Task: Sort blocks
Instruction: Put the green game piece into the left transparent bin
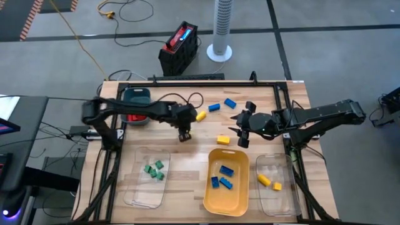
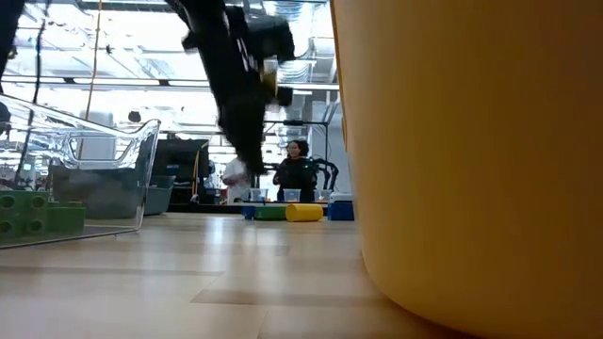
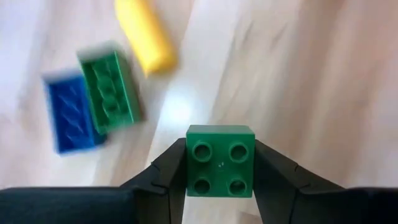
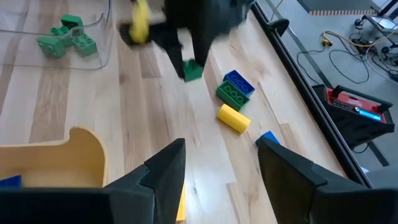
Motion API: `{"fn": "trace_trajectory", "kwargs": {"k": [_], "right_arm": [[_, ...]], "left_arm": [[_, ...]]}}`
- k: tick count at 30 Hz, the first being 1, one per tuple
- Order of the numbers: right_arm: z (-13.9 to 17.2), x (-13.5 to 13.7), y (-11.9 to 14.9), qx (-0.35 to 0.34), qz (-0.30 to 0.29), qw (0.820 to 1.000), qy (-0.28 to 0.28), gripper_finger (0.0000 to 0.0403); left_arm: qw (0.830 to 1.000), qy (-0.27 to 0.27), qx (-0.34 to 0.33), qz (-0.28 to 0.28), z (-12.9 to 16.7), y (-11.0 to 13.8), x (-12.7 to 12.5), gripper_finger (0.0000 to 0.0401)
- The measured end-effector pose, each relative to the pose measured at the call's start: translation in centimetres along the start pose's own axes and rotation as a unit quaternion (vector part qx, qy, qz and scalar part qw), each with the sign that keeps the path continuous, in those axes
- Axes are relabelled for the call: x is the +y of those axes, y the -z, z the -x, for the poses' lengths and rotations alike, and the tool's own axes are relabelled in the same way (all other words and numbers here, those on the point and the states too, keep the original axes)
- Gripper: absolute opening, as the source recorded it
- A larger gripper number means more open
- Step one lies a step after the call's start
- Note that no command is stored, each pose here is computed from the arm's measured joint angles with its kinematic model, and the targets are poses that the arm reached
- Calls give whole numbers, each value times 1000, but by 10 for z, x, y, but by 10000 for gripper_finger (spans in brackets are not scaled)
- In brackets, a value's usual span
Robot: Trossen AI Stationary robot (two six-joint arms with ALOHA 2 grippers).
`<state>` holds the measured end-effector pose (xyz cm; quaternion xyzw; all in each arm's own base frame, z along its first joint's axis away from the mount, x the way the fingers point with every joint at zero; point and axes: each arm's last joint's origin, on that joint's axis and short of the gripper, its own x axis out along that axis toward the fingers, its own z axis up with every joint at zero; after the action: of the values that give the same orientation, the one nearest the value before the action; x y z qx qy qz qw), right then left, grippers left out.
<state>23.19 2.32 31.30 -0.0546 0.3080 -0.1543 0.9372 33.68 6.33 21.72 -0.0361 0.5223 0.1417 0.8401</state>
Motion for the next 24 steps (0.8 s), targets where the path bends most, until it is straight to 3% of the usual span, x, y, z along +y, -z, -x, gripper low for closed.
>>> {"fn": "trace_trajectory", "kwargs": {"k": [5, 11, 17, 24], "right_arm": [[-2, -4, 0, 1, -15, 1000, 7, 216], [-3, -6, 0, 2, -36, 999, 13, 216], [-2, -5, 0, 1, -44, 999, 10, 216], [-2, -5, 0, 2, -46, 999, 11, 216]], "left_arm": [[995, 21, -100, -13, 65, 0, -17, 132], [974, 105, -183, -84, 116, 30, -53, 132], [954, 167, -215, -123, 130, 81, -77, 133], [942, 223, -226, -112, 140, 126, -81, 136]]}}
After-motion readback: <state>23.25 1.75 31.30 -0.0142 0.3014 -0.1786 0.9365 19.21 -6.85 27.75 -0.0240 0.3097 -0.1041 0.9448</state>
